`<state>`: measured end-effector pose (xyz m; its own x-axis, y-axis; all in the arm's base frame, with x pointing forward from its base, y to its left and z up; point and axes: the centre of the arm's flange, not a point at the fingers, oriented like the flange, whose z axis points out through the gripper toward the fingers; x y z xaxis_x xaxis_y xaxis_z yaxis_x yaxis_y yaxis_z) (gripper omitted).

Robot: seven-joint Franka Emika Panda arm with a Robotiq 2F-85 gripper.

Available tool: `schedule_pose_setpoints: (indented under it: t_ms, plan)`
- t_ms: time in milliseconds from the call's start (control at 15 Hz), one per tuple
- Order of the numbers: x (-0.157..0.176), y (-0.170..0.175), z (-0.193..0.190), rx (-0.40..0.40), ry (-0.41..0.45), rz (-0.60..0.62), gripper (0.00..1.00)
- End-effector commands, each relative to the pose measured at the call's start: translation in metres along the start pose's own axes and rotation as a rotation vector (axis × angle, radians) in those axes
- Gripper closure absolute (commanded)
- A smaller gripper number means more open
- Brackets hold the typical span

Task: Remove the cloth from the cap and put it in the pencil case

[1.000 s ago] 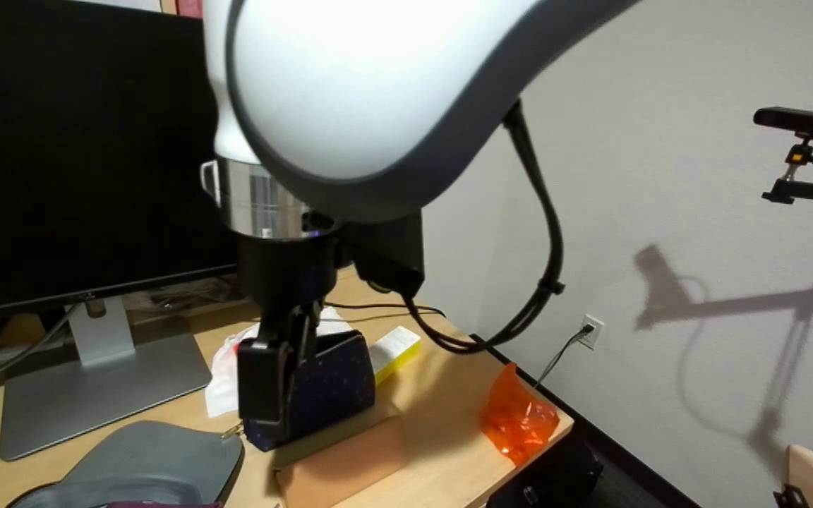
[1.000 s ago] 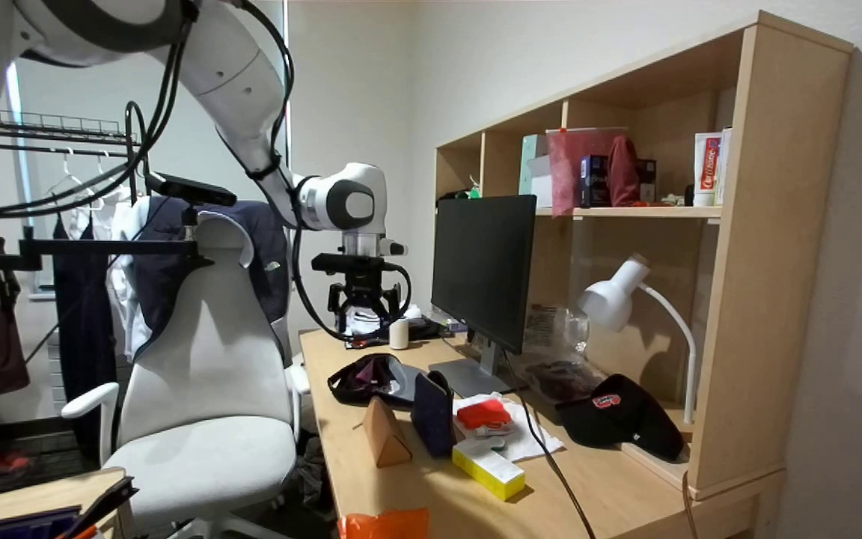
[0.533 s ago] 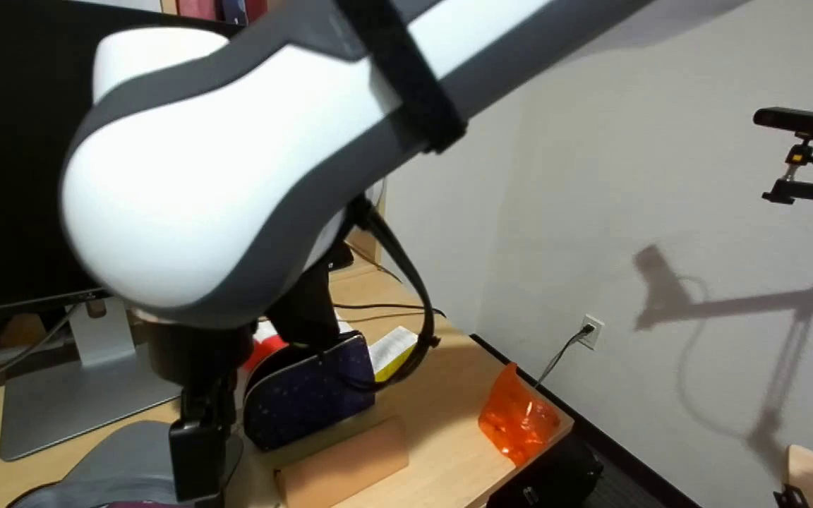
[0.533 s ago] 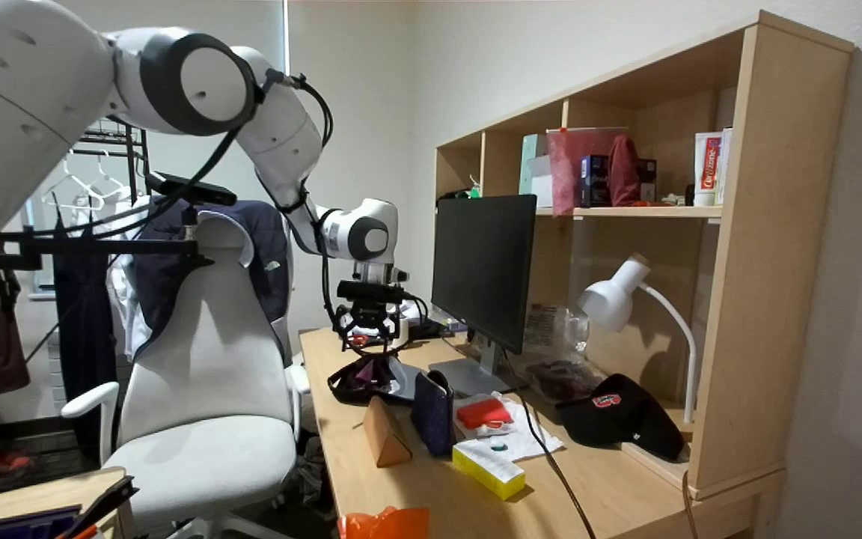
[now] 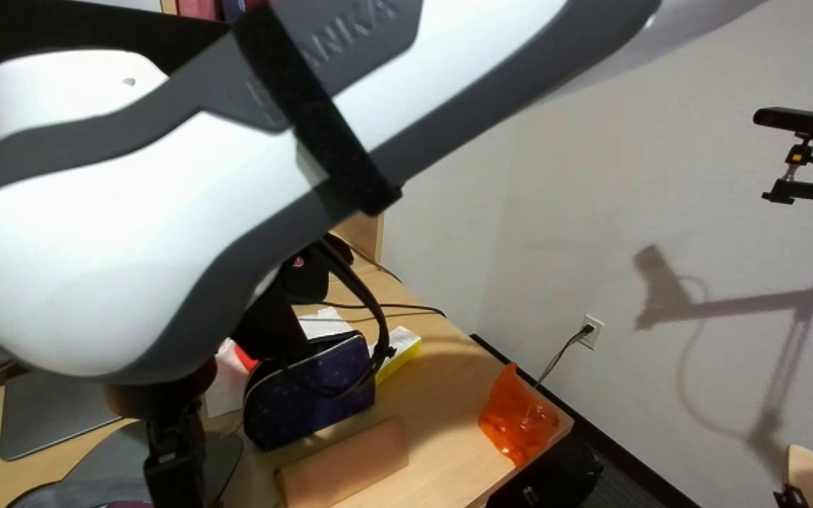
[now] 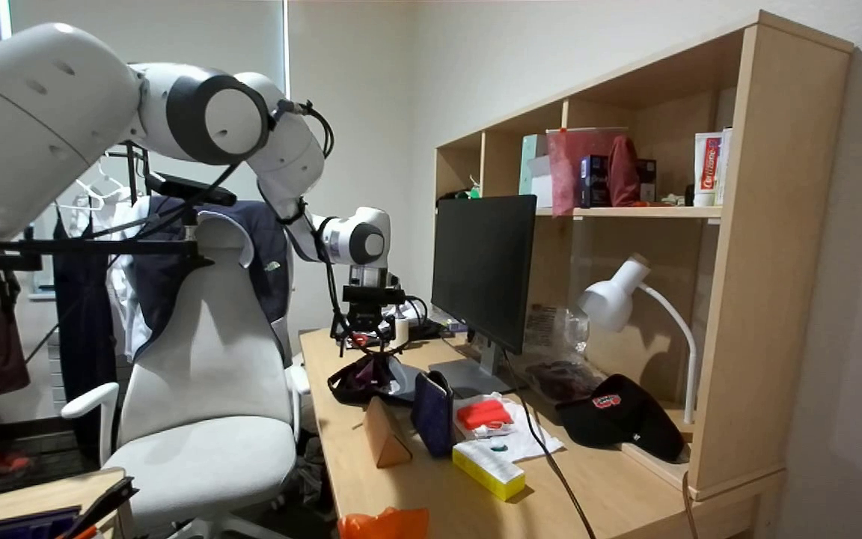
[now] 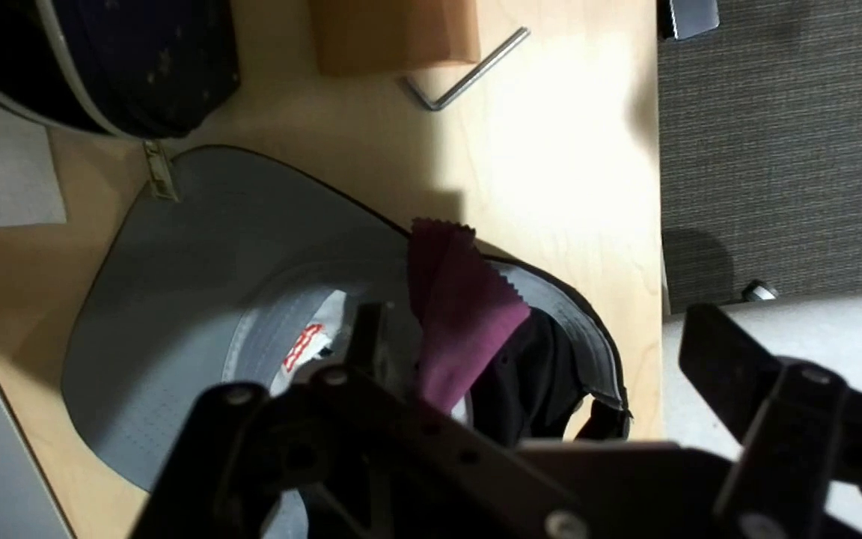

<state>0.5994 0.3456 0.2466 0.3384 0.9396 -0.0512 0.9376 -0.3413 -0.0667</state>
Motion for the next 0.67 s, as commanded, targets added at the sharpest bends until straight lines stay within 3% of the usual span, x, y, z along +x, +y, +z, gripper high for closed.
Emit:
schedule_pose_setpoints:
  t_ms: [0, 267, 600]
  plan:
    - [0.002, 0.002, 0.004, 0.001, 0.011, -0.023, 0.0]
    - [0.026, 0.007, 0.038, 0.019, 0.081, -0.118, 0.0]
    - [0.038, 0.006, 0.076, 0.035, 0.129, -0.155, 0.0]
